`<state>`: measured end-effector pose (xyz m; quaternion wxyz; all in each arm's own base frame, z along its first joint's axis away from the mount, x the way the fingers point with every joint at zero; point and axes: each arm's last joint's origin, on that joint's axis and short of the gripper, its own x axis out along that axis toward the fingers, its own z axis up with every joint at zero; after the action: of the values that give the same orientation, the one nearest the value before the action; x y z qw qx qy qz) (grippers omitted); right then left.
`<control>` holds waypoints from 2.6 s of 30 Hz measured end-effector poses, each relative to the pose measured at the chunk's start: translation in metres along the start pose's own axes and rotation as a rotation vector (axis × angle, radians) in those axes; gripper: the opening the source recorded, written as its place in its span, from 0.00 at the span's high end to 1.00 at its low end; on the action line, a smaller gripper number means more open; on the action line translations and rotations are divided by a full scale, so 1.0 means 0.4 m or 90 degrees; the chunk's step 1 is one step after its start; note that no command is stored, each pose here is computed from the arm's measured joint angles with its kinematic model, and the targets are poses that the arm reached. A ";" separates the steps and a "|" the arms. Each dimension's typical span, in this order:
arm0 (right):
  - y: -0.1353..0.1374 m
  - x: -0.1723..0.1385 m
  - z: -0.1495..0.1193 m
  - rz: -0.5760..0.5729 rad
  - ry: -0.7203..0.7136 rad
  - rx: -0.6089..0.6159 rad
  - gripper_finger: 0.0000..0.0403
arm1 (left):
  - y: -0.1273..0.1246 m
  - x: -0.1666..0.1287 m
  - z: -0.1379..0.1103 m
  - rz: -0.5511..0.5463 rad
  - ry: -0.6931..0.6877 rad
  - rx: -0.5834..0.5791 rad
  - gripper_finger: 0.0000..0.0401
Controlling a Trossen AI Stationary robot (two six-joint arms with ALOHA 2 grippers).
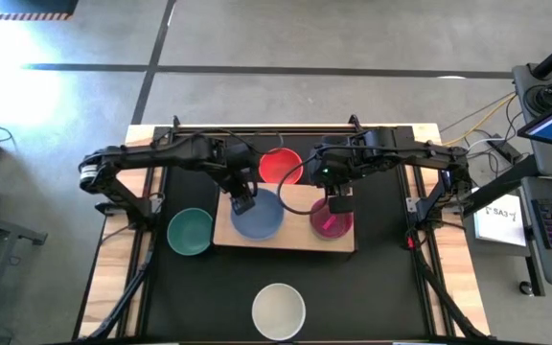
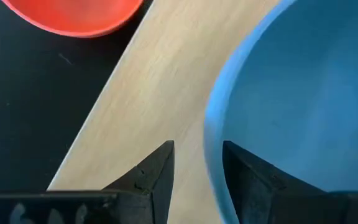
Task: Place and stack bowls onto a shelf
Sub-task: Put the big blue on the of the shelf, then stack the big orange bowl on top of the big blue bowl on the shelf
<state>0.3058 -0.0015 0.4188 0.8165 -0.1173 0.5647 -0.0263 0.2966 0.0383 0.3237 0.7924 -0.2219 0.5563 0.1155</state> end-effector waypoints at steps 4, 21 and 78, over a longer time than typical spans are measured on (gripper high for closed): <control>0.000 0.000 0.000 0.000 0.000 0.005 0.64 | -0.001 -0.020 -0.007 -0.010 -0.014 -0.009 0.71; -0.151 0.025 -0.004 -0.063 -0.052 0.125 0.64 | -0.037 -0.126 -0.023 -0.071 -0.104 0.032 0.71; -0.583 0.428 -0.083 0.160 -0.122 0.401 0.64 | -0.005 -0.500 -0.145 0.200 -0.357 -0.058 0.71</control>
<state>0.3578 -0.2633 0.3026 0.8586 0.2088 0.4599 -0.0876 0.1782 0.0216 0.4945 0.8766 -0.1280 0.3379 0.3177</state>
